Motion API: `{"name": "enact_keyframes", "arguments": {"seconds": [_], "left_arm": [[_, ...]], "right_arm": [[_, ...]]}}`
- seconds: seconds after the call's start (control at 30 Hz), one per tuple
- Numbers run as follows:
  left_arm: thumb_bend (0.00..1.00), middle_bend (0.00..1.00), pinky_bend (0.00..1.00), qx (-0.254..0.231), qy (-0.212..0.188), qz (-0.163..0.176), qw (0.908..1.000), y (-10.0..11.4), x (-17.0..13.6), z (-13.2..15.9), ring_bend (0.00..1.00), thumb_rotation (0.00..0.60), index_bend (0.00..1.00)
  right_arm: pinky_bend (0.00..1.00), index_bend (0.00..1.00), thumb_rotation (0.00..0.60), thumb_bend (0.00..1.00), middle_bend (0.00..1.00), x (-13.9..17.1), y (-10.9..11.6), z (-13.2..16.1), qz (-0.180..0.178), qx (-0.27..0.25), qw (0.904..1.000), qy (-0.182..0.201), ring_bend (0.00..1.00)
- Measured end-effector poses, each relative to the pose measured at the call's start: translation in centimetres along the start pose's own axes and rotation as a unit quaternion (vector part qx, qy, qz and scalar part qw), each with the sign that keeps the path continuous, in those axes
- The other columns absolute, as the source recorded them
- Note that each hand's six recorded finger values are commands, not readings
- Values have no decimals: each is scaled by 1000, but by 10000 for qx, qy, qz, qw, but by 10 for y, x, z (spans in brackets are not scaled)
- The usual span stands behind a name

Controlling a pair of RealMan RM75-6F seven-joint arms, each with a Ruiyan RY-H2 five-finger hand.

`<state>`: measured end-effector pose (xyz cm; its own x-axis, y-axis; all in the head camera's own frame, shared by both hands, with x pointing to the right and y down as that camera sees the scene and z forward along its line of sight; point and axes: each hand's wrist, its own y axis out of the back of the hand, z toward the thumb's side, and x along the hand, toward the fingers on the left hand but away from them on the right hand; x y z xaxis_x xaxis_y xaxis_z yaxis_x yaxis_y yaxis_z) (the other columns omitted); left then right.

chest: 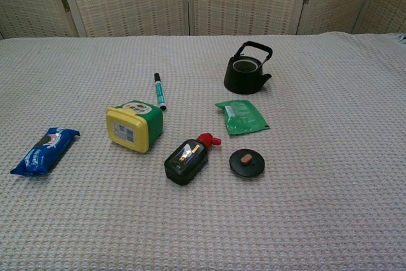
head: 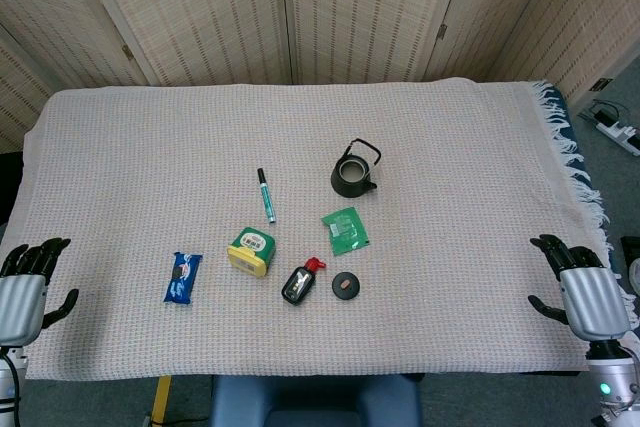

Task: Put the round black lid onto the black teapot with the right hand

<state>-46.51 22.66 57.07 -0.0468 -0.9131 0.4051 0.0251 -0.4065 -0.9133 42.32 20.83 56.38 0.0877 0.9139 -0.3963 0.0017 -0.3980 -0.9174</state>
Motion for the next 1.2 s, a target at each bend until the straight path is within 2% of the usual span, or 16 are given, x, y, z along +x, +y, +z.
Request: {"name": "enact_keyframes", "arguments": {"seconds": [0.23,0.5,0.83,0.93,1.1,1.2], "left_arm": [[289,123,134,23,7,-19,10000,-1,2,1,170,600,138],[289,127,143,-15,-1,34,10000,1,0,1,174,600,129],[289,127,145,-47,-26,35,10000,3,-5,0,174,600,129],[289,127,150,-119,-34,28,9999,4,-5,0,174,600,132],[290,127,146,-144,-107,71,9998,7,-8,2,175,600,135],[290,128,145,-150,-119,85,9998,8,-10,1,175,600,139]], "right_arm": [[299,211,600,132,245,-4,-1,8,-33,3,9998,185,390],[300,212,600,133,245,-2,2,7,-74,-23,9998,197,399],[300,211,600,132,245,3,-5,16,47,-58,9992,380,451],[349,211,600,132,248,1,-8,26,110,-20,9983,570,508],[536,211,600,132,253,-7,-14,61,251,133,9936,1095,757],[588,204,600,132,253,-14,-17,88,381,170,9881,1480,808]]}}
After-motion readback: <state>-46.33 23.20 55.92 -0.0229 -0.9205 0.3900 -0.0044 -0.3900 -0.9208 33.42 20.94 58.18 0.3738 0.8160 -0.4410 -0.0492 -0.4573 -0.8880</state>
